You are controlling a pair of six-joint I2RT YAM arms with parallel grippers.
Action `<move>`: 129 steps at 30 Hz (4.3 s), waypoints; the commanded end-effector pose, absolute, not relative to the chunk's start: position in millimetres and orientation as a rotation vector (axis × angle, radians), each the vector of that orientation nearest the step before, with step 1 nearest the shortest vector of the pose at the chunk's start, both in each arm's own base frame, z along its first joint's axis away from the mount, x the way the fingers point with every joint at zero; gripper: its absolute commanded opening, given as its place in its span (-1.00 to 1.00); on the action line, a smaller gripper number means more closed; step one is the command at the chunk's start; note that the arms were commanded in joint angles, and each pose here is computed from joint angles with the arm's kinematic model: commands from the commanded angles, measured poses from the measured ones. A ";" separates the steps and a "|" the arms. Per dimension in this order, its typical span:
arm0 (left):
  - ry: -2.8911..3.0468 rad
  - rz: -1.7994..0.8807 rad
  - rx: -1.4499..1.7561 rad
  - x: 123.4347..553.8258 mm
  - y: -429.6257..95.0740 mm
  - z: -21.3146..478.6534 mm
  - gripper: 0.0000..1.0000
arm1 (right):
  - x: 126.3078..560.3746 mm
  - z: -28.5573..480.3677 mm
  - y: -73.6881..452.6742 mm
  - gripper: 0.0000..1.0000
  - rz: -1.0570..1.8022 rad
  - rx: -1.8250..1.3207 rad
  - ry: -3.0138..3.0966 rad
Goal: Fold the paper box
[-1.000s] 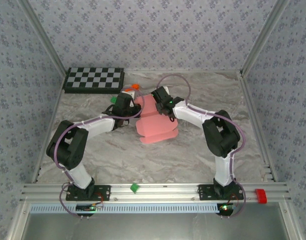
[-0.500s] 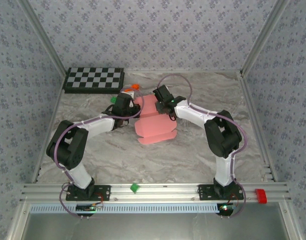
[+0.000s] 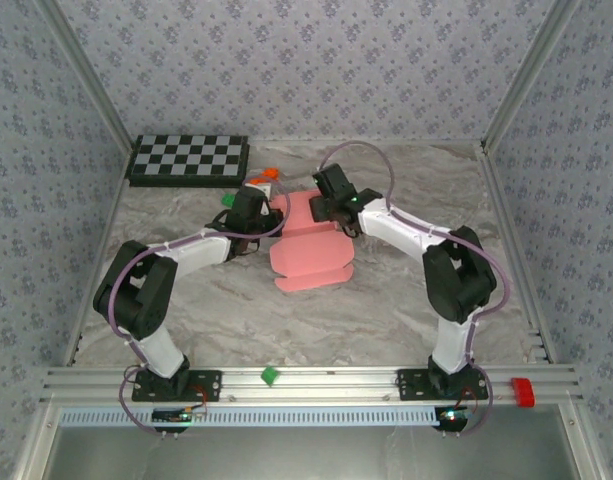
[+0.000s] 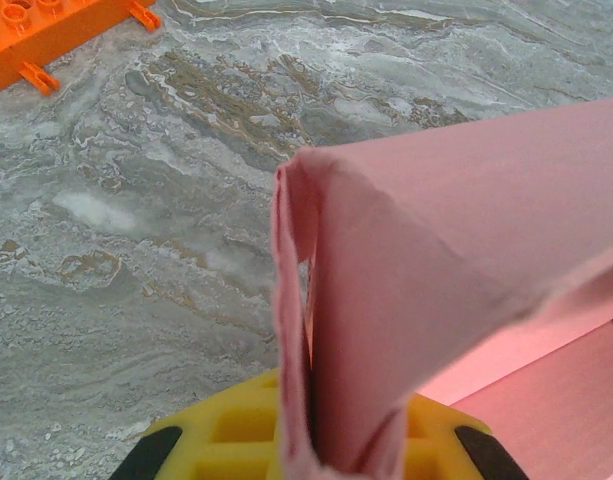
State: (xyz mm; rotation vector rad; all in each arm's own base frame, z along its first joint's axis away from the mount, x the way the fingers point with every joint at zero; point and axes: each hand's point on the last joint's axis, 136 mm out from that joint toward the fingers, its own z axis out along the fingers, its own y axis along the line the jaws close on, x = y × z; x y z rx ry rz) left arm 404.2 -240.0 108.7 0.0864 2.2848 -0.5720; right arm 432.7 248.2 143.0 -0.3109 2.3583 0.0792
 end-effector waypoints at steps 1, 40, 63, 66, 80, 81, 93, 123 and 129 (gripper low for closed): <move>2.258 -0.605 0.089 408.8 -249.8 121.4 -0.94 | 428.7 168.2 232.0 0.29 0.068 -0.263 2.327; 2.067 -0.652 -1.396 355.9 -189.6 132.8 -1.00 | 318.3 214.9 230.3 0.25 1.018 0.021 2.192; 2.136 -0.588 -1.425 325.1 -205.0 112.5 -0.88 | 324.9 186.3 241.6 -0.67 1.000 0.095 2.288; 2.166 -0.577 -1.431 320.5 -208.3 104.5 -0.79 | 321.6 180.5 235.2 -0.71 0.951 0.116 2.319; 2.310 -0.563 -1.412 297.3 -231.7 72.0 0.10 | 309.8 160.2 210.5 -0.73 0.782 0.182 2.426; 2.319 -0.553 -1.405 295.7 -231.4 71.7 0.21 | 309.3 159.9 208.9 -0.73 0.771 0.183 2.429; 2.387 -0.427 -1.162 282.5 -209.3 92.9 0.97 | 314.3 161.3 192.8 -0.73 0.659 0.072 2.535; 2.519 -0.201 -0.249 321.2 -141.3 95.9 0.80 | 396.5 179.1 255.0 -0.80 0.465 -1.339 2.273; 2.494 -0.315 -0.174 319.7 -147.3 102.0 0.76 | 404.8 184.7 273.2 -0.77 0.326 -1.551 2.112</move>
